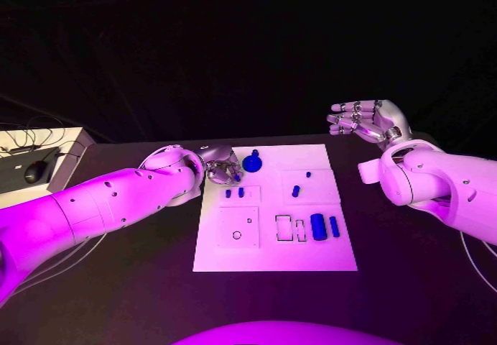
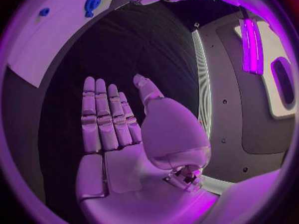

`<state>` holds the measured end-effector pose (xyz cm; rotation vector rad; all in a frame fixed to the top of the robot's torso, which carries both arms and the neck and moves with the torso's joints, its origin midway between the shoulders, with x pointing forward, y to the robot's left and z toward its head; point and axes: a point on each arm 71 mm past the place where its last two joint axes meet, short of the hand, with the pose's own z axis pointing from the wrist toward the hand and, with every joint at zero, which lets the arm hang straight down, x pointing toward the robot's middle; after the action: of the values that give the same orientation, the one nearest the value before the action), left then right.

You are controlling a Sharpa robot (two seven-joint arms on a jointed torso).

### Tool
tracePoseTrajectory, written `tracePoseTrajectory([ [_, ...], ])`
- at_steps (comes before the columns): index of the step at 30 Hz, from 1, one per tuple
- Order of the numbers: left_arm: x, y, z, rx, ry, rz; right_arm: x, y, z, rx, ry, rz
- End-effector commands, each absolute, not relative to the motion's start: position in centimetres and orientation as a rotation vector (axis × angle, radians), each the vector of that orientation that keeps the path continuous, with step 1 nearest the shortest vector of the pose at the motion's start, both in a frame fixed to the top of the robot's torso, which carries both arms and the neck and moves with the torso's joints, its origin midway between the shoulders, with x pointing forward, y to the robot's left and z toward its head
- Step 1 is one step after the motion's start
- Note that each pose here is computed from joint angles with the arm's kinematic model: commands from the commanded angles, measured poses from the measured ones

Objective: Assemble the parts on the task board

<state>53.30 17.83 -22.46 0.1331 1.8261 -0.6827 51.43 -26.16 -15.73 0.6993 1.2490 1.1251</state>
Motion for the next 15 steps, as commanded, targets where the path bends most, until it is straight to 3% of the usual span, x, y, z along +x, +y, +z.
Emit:
tracePoseTrajectory([
  [1, 53.10, 17.51, -22.65, 0.149, 1.835, -0.692, 51.39, -26.07, -15.65, 0.688, 1.247, 1.140],
  [15, 53.14, 17.81, -22.64, 0.140, 1.836, -0.680, 51.37, -26.13, -15.64, 0.689, 1.247, 1.139],
])
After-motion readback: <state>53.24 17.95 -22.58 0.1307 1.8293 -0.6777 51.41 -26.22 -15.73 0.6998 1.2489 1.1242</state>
